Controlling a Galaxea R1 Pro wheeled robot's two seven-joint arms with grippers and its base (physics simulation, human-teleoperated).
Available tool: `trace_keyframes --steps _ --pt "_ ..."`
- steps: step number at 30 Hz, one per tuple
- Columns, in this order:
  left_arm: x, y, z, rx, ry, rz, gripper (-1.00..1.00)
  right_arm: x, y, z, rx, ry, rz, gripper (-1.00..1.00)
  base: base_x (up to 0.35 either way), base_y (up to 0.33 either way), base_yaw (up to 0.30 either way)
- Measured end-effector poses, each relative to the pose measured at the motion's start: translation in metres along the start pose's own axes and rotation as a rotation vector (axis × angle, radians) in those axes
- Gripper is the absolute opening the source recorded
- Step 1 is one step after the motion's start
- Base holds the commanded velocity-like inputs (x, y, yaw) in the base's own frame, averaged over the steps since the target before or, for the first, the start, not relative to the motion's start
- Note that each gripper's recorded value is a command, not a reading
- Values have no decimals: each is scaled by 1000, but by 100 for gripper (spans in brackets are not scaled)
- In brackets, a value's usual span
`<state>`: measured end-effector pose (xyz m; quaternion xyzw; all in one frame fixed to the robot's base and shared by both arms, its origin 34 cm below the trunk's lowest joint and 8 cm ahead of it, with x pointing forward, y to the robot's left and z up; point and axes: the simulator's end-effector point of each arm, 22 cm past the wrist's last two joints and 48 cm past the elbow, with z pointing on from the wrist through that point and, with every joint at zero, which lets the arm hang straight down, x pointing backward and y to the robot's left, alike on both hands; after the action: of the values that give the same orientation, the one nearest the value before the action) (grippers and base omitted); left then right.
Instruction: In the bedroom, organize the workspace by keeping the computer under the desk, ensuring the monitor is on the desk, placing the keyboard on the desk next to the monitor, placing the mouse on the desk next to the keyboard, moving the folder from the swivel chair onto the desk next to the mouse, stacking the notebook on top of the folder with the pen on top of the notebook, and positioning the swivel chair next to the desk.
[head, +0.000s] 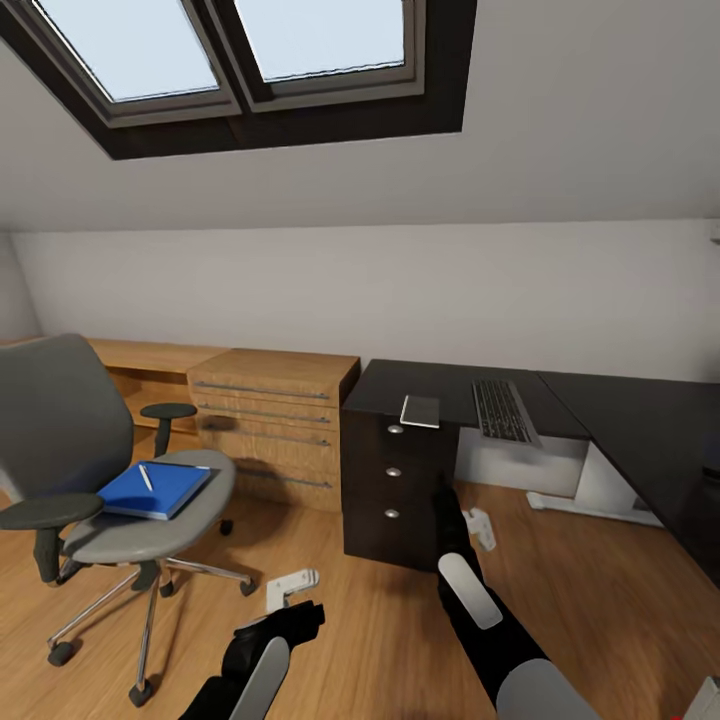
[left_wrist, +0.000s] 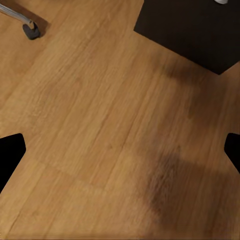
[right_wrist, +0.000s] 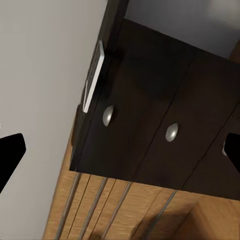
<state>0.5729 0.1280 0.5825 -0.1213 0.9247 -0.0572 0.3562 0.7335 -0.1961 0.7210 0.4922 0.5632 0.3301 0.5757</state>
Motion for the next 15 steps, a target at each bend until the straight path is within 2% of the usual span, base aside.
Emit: trace_keyframes --steps 4,5,8,9,10,11,13,14,15 --pt "-5 -1 -5 -2 2 1 100 -3 9 1 -7 -1 -21 100 -4 0 0" --pt "-7 -1 -5 -4 2 2 100 -16 7 3 -22 -15 -86 100 -1 0 0" --pt "-11 -1 -9 -6 3 4 100 -34 1 6 -29 -31 -190 100 0 0 0" --pt "-12 -1 -10 -8 4 5 100 -39 -9 5 -22 -31 -245 100 0 0 0" --pt "-14 -1 -11 -8 4 6 100 -40 -14 4 -16 -28 -273 100 0 0 0" --pt "-13 0 -11 -11 10 7 100 -38 -44 -4 15 -7 -372 100 0 0 0" --pt "-13 1 -12 -17 18 9 100 -34 -61 -11 36 14 -431 100 0 0 0" --pt "-8 4 -10 -26 33 13 100 -30 -79 -17 58 36 -483 100 0 0 0" --pt "-5 6 -9 -32 42 15 100 -28 -87 -21 70 49 -511 100 0 0 0"
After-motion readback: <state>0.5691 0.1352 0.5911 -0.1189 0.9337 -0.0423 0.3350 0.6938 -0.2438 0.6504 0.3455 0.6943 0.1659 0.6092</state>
